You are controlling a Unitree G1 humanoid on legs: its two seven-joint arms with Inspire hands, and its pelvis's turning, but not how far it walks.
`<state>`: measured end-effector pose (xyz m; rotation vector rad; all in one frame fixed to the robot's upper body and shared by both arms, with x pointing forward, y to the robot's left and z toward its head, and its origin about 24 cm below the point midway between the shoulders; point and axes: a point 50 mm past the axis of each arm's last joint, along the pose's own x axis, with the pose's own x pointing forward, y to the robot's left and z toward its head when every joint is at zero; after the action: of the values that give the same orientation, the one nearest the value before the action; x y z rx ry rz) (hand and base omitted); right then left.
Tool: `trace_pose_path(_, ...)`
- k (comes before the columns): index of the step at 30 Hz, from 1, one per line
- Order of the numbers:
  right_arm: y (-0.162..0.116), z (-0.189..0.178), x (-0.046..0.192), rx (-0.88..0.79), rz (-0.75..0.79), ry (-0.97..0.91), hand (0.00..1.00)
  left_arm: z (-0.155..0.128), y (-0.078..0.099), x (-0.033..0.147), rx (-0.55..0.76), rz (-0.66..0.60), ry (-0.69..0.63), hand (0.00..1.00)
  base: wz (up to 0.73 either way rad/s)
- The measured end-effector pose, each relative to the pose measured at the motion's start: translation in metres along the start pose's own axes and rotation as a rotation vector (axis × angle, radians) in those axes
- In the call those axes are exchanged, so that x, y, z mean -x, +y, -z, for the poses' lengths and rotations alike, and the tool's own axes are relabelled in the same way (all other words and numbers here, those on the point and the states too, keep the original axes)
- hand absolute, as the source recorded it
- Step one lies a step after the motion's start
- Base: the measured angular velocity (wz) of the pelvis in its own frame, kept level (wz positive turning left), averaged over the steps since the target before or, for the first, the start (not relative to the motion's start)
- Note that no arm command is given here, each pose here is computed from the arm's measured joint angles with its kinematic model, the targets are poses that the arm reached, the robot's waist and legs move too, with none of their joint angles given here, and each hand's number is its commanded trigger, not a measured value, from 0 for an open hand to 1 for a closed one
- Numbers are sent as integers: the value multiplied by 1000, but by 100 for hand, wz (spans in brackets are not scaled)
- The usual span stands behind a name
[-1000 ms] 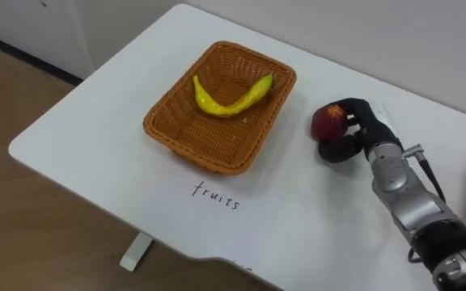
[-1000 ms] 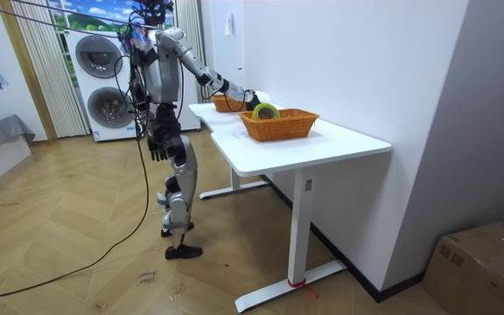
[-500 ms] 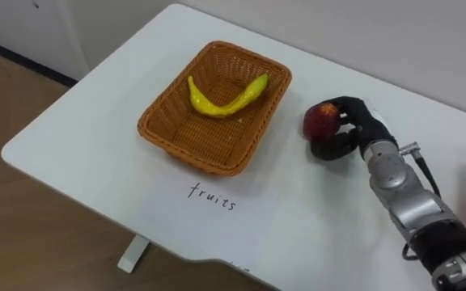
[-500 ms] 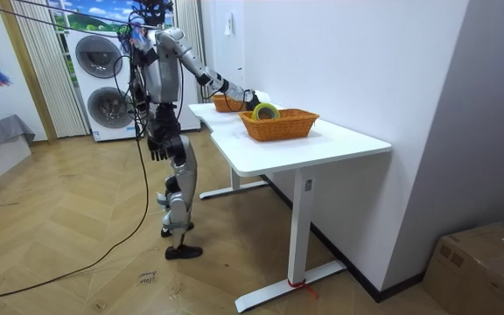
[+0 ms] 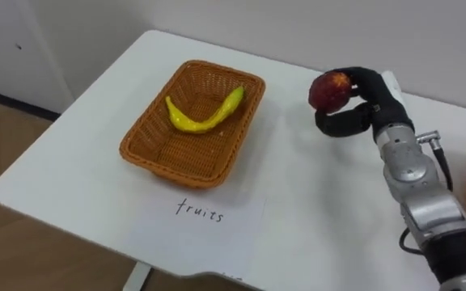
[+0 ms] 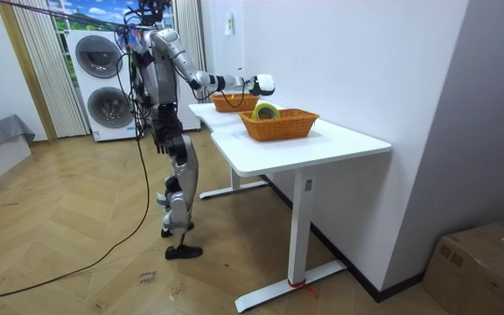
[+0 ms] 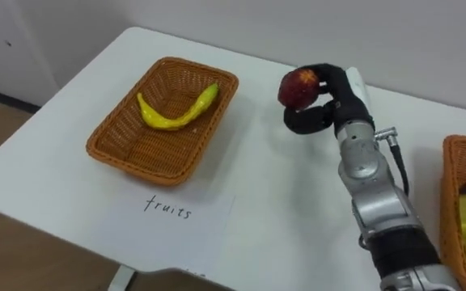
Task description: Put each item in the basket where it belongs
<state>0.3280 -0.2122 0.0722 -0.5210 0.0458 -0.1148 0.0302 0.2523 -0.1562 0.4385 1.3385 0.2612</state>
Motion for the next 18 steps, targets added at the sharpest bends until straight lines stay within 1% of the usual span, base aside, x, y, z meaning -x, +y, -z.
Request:
trace_pose_path(5, -9, -29, 1, 5, 54, -125, 100, 2, -1, 0, 6, 4, 11, 0, -7)
trace_pose_path(11, -7, -49, 5, 0, 29, -211, 100, -5, -2, -1, -3, 7, -17, 0, 1)
trace_pose_path(16, -4, -52, 6, 2, 9, -227, 100, -4, -1, -1, -9, 7, -12, 0, 0)
trace_pose_path(18, 2, -53, 7, 17, -20, -232, 100, -2, 0, -1, -12, 6, -7, 0, 8)
